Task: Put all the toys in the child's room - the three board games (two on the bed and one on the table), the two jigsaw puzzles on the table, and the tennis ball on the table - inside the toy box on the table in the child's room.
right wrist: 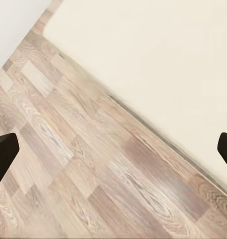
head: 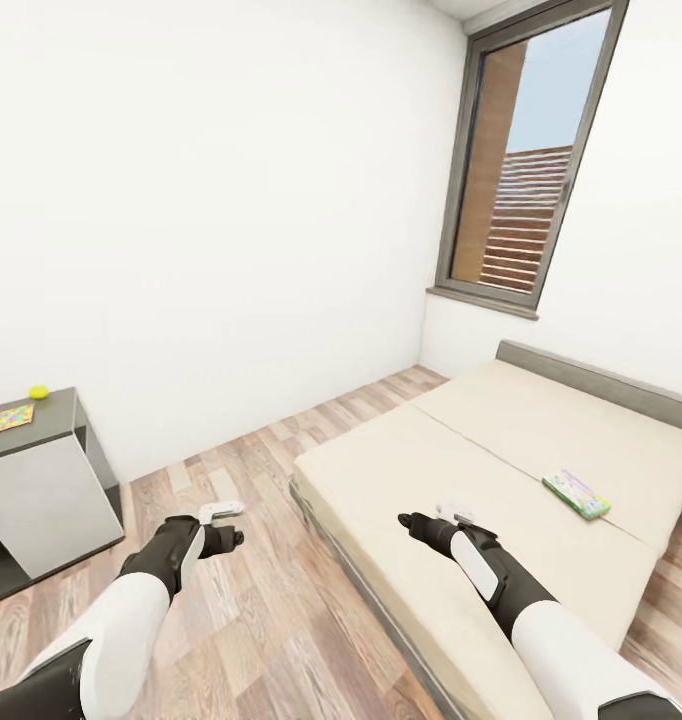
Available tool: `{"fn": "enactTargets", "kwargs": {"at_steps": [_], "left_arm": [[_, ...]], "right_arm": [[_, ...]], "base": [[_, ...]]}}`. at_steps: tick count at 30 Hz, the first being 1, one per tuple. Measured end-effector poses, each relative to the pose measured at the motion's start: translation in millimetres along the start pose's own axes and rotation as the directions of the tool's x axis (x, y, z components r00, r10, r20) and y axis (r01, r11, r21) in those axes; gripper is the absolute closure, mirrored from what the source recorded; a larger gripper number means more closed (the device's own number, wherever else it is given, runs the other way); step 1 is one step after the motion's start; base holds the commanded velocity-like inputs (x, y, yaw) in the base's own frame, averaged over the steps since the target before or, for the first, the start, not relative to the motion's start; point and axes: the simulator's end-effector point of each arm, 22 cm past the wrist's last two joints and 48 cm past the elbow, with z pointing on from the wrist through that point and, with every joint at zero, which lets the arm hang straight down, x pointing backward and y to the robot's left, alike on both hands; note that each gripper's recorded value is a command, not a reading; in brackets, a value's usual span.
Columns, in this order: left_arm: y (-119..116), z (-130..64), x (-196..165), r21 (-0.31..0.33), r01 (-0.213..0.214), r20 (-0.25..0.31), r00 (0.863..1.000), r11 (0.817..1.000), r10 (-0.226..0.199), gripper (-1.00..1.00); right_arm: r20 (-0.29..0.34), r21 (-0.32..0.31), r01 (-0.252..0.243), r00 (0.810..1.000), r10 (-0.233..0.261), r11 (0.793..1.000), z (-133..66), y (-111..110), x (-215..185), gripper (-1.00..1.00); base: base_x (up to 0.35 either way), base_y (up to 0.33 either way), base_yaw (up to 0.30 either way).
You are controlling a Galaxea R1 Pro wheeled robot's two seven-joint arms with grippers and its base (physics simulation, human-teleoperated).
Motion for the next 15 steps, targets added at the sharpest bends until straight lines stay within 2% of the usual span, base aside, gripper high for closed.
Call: {"fn": "enactTargets", "kwargs": {"at_steps": [6, 15], "left_arm": [[0.0, 0.0, 0.0, 0.0, 0.0, 0.0, 1.0, 1.0, 0.0, -1.0], [-0.1, 0.1, 0.0, 0.0, 0.0, 0.0, 1.0, 1.0, 0.0, -1.0]], "right_arm": [[0.0, -0.001, 0.0, 1.0, 0.0, 1.0, 0.1, 0.7, 0.3, -1.0], [-0.001, -0.002, 0.0, 1.0, 0.0, 1.0, 0.3, 1.3, 0.5, -1.0]], "base": [[0.0, -0.113, 0.289], [-0.013, -0.036, 0.289]]}}
